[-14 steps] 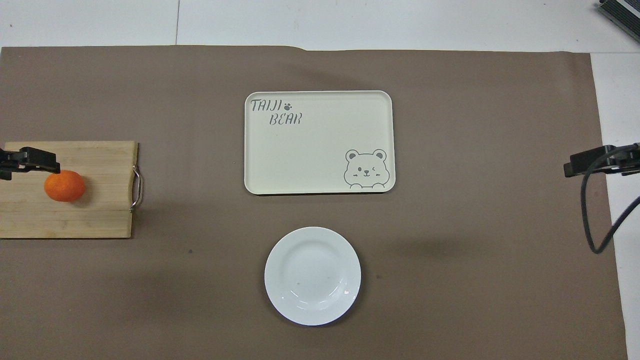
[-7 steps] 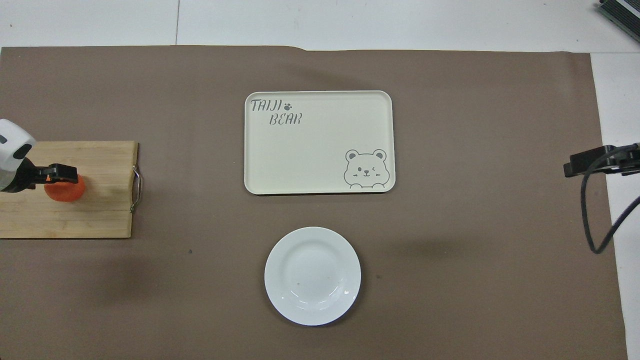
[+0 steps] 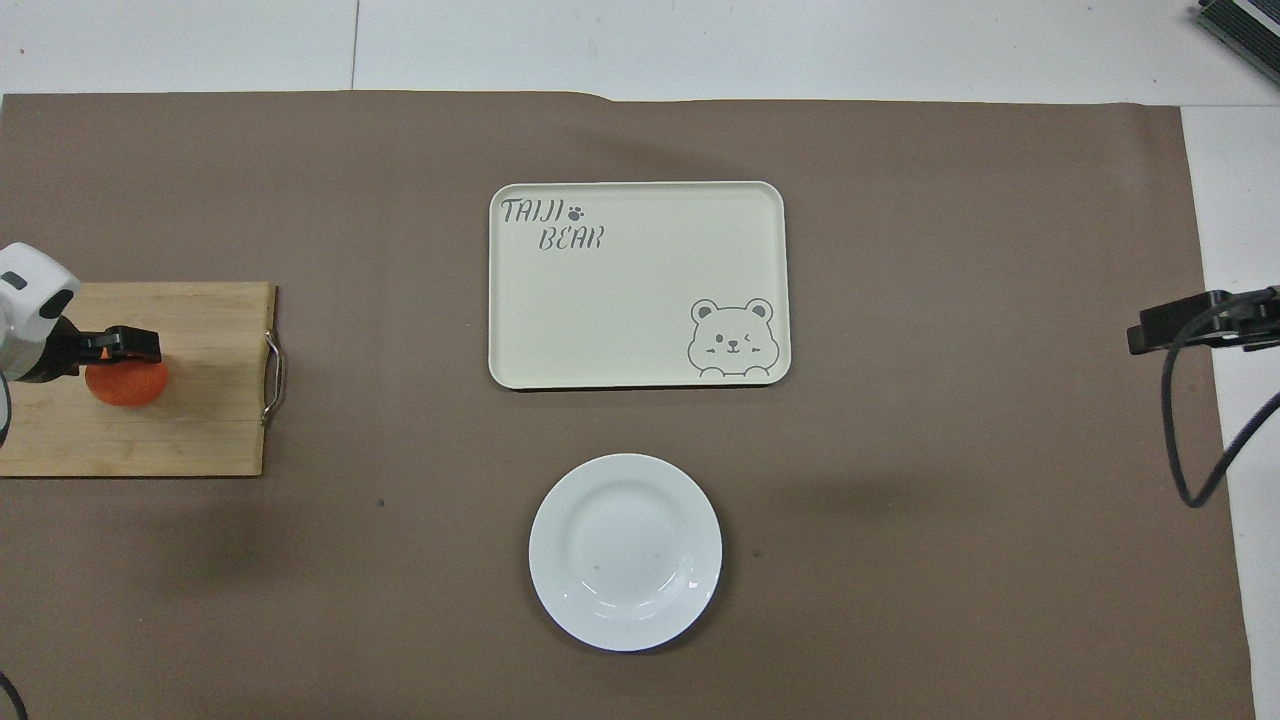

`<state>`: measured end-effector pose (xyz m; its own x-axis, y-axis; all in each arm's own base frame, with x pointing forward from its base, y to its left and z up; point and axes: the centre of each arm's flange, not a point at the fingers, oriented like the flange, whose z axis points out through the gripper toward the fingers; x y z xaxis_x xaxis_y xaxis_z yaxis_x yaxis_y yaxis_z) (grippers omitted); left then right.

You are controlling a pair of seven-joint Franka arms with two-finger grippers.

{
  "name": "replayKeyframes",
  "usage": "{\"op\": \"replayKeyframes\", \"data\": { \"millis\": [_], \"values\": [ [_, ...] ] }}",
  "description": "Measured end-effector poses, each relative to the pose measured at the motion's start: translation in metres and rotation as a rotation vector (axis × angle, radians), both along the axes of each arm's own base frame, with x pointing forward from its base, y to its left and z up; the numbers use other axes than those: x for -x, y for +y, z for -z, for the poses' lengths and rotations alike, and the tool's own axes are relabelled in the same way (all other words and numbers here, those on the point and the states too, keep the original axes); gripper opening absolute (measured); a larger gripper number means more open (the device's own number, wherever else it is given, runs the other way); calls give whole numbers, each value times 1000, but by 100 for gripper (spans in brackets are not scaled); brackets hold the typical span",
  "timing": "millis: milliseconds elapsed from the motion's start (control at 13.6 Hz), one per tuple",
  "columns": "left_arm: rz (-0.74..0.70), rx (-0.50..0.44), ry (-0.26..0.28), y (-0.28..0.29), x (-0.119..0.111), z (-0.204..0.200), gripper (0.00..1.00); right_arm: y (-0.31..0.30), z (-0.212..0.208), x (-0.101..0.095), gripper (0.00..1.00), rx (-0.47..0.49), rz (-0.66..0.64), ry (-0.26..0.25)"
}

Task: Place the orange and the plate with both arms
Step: 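Reach the left gripper to the orange on the wooden board and grasp it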

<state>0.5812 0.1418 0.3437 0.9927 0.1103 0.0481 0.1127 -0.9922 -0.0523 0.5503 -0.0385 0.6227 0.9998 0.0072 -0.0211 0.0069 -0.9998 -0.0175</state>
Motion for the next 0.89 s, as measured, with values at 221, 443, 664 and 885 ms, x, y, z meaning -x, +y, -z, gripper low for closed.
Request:
{"op": "replayKeyframes", "data": {
  "millis": [221, 443, 664, 885],
  "values": [
    [0, 2, 7, 0, 1, 3, 100, 0, 0, 0, 100, 0, 0, 0],
    [0, 4, 15, -1, 4, 6, 100, 0, 0, 0, 100, 0, 0, 0],
    [-1, 9, 41, -2, 7, 6, 79, 0, 0, 0, 100, 0, 0, 0],
    [12, 10, 50, -2, 7, 5, 79, 0, 0, 0, 100, 0, 0, 0]
  ]
}}
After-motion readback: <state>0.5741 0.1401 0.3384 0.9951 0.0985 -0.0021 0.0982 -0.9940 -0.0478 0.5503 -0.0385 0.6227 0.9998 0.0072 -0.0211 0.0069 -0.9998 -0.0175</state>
